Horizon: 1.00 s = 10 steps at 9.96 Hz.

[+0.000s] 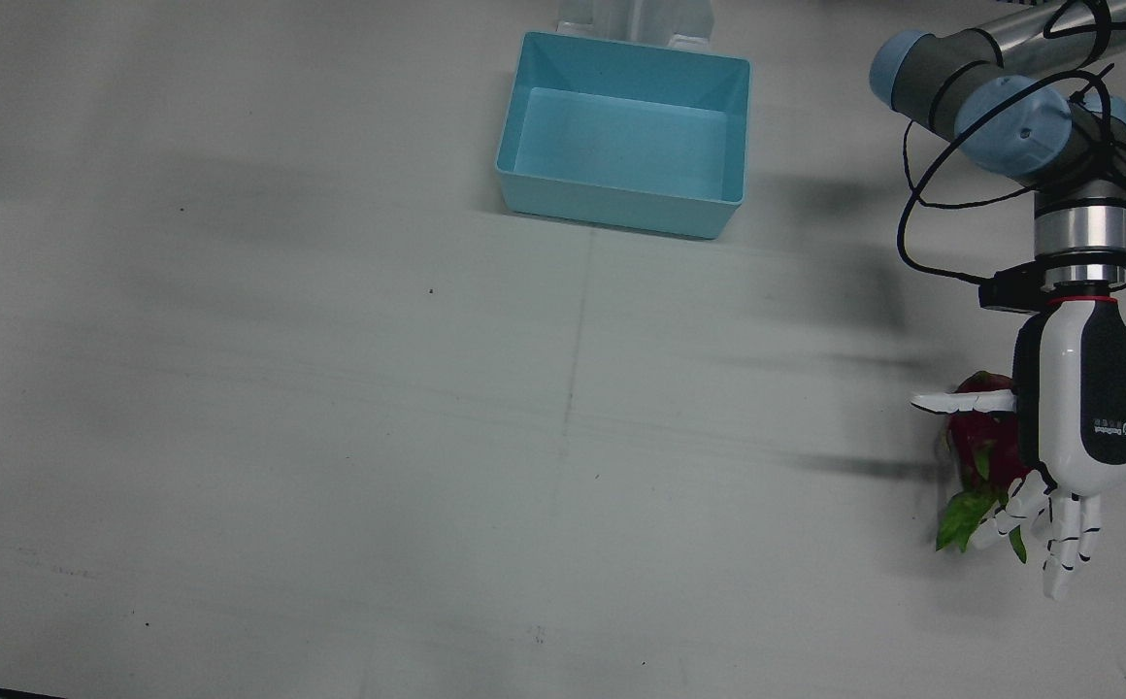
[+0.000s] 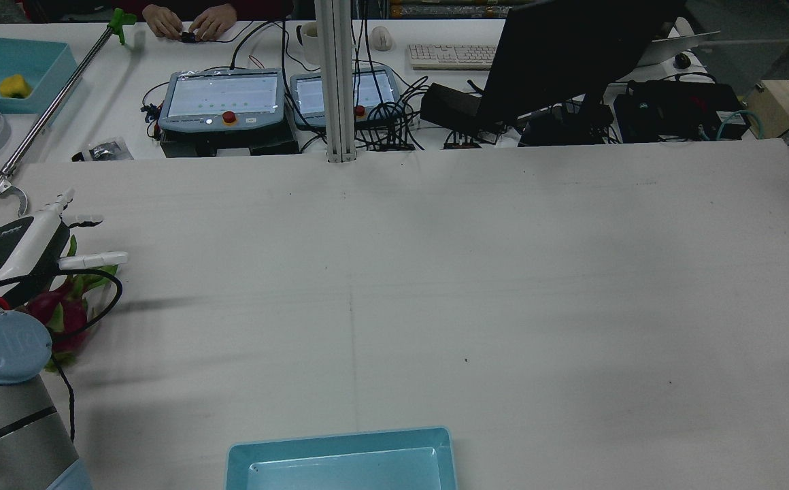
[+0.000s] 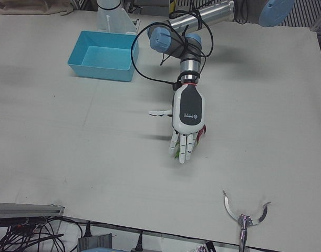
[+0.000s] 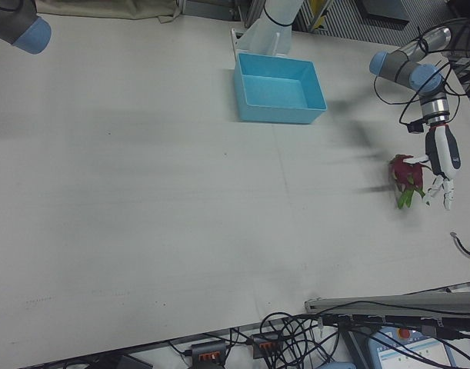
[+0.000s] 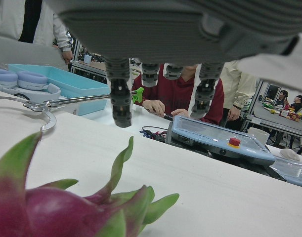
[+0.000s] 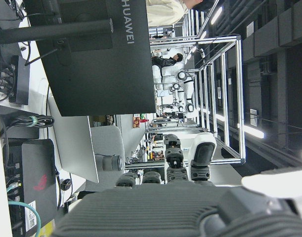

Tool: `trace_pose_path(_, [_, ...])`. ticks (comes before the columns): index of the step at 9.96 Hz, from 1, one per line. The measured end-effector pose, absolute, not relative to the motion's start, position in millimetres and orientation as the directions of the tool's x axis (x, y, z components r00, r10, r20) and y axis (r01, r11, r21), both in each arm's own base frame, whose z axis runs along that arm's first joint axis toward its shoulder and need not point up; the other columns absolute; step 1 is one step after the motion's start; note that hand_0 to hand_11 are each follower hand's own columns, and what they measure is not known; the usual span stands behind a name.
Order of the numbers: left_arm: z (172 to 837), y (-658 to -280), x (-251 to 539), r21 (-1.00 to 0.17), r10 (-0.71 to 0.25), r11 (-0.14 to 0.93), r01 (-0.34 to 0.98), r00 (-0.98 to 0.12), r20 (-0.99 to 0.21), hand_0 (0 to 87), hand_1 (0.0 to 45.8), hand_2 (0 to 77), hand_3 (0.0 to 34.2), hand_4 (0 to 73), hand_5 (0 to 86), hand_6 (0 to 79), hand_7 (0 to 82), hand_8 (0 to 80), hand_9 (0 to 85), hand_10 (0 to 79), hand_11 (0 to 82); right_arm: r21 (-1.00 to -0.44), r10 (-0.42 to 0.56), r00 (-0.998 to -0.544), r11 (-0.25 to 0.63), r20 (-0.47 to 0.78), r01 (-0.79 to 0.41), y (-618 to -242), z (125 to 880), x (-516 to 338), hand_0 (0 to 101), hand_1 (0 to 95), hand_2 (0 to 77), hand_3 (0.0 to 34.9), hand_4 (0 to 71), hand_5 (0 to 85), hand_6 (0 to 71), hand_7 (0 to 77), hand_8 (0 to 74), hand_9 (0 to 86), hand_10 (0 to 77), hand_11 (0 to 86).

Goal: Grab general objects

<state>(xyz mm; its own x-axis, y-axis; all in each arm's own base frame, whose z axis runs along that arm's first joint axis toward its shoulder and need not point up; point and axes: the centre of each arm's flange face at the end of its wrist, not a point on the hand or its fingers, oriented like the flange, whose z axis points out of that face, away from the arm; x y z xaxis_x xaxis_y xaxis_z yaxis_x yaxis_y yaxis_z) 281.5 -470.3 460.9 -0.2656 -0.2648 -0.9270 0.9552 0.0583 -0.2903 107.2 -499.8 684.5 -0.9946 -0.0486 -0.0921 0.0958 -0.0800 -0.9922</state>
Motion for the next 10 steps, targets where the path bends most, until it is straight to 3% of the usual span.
trace_pose_path(1, [467,-468,277,-0.310,-0.258,0.060,0.949,-0.286,-0.923,18.8,0.0,1.6,0.9,27.8,7.6,1.6,7.6,1.6,18.0,44.7,1.1,-0.992,-0.049,-0.995,-0.080,-0.092,0.096,-500,684,107,0,6.0,1.6,0.0,0.0,74.2,0.0,0.0,0.0,1.6,0.0,1.1])
trace_pose_path(2, [472,-464,271,-0.325,-0.250,0.060,0.944,-0.301,-0.920,19.0,0.0,1.6,4.2,16.4,3.3,1.6,3.8,2.2,4.4,44.7,1.1,-0.992,-0.049,-0.995,-0.079,-0.092,0.096,-500,684,107,0,6.0,1.6,0.0,0.0,74.2,0.0,0.0,0.0,1.6,0.0,1.1])
trace_pose_path(3, [476,-460,264,-0.327,-0.251,0.057,0.943,-0.303,-0.919,20.5,0.0,1.1,8.1,4.9,2.2,1.6,2.7,1.6,2.2,44.7,1.1,-0.992,-0.049,-0.995,-0.079,-0.092,0.096,-500,684,107,0,6.0,1.6,0.0,0.0,74.2,0.0,0.0,0.0,1.6,0.0,1.1])
trace_pose_path(4, [479,-456,257,-0.308,-0.267,0.049,0.950,-0.285,-0.921,20.5,0.0,1.1,12.1,4.9,2.2,1.6,2.7,1.6,2.2,44.7,1.1,-0.992,-0.049,-0.995,-0.079,-0.092,0.096,-500,684,107,0,6.0,1.6,0.0,0.0,74.2,0.0,0.0,0.0,1.6,0.0,1.1])
trace_pose_path(5, [482,-452,251,-0.279,-0.297,0.035,0.960,-0.256,-0.920,20.1,0.0,1.6,19.7,4.9,2.2,1.1,2.2,1.6,2.2,44.2,1.1,-0.992,-0.049,-0.995,-0.079,-0.092,0.096,-500,684,107,0,6.0,1.6,0.0,0.0,74.2,0.0,0.0,0.0,1.6,0.0,1.1])
trace_pose_path(6, [485,-447,245,-0.261,-0.333,0.013,0.965,-0.242,-0.911,20.1,0.0,1.6,19.7,4.9,2.2,1.1,2.2,1.6,2.2,44.2,1.1,-0.992,-0.049,-0.995,-0.079,-0.092,0.096,-500,684,107,0,6.0,1.6,0.0,0.0,74.2,0.0,0.0,0.0,1.6,0.0,1.1])
trace_pose_path(7, [489,-442,240,-0.257,-0.369,-0.014,0.966,-0.244,-0.897,21.4,0.0,1.6,26.2,4.9,2.2,1.6,2.2,1.6,1.6,44.2,1.1,-0.992,-0.049,-0.995,-0.080,-0.092,0.096,-500,684,107,0,6.0,1.6,0.0,0.0,74.2,0.0,0.0,0.0,1.6,0.0,1.1])
trace_pose_path(8, [492,-438,237,-0.253,-0.399,-0.039,0.967,-0.247,-0.883,21.4,0.0,1.6,26.2,4.9,2.2,1.6,2.2,1.6,1.6,44.2,1.1,-0.992,-0.049,-0.995,-0.080,-0.092,0.096,-500,685,107,0,6.0,1.6,0.0,0.0,74.2,0.0,0.0,0.0,1.6,0.0,1.1])
trace_pose_path(10, [489,-430,231,-0.225,-0.455,-0.078,0.971,-0.235,-0.859,26.1,0.0,1.6,30.3,4.4,2.2,1.1,2.2,1.6,1.6,44.2,1.1,-0.992,-0.049,-0.995,-0.081,-0.092,0.096,-500,685,107,0,6.0,1.6,0.0,0.0,74.2,0.0,0.0,0.0,1.6,0.0,1.1])
